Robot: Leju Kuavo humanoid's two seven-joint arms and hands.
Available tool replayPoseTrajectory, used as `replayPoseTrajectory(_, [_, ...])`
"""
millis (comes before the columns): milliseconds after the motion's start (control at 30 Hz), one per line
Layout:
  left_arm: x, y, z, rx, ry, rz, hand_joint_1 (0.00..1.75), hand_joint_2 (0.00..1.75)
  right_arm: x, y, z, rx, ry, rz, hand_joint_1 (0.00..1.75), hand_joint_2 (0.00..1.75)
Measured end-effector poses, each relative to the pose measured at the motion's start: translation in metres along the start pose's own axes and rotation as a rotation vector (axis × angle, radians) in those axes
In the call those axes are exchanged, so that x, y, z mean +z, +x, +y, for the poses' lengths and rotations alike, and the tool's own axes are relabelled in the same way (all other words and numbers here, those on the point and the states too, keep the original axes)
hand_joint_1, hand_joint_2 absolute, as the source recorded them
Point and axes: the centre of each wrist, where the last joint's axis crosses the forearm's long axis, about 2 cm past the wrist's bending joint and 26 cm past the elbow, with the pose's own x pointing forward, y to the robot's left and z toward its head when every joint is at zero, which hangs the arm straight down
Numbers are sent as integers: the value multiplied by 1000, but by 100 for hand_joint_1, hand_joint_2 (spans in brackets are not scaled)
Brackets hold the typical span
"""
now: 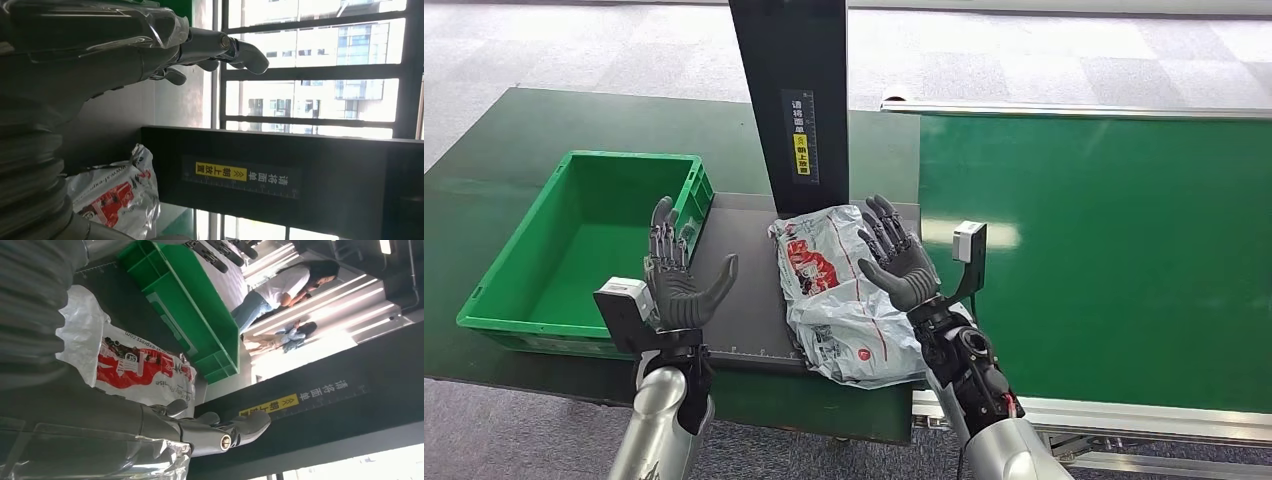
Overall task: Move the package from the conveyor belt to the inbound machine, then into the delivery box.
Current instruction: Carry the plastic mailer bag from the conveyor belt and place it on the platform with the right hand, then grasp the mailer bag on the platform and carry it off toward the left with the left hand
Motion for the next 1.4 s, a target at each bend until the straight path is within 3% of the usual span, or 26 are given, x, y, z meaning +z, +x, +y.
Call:
replayPoseTrajectory(300, [11,-3,-3,-18,-140,56,0,175,-4,28,-9,307,-230,-111,0,175])
replayPoseTrajectory(600, [15,-6,-40,-36,-339,98,0,175,-4,43,-8,546,-321,-144,0,175])
replayPoseTrajectory(833, [11,-21,-69,-467,-506,154,0,175,-2,42,-5,582,-319,-131,0,175])
replayPoseTrajectory(1133, [16,-47,-83,-877,-674,378,0,175,-1,38,-2,580,-317,-115,0,175])
replayPoseTrajectory(1167, [15,-48,-83,-890,-687,396,14,175,-1,37,-2,579,-318,-109,0,175])
replayPoseTrajectory(1267, [12,-51,-80,-909,-719,427,135,175,0,35,-3,572,-318,-82,0,175])
replayPoseTrajectory(1300, [12,-52,-80,-911,-725,431,164,175,1,34,-3,564,-316,-70,0,175])
replayPoseTrajectory(1400, [10,-54,-77,-913,-726,425,175,175,2,29,-5,515,-304,-21,0,175])
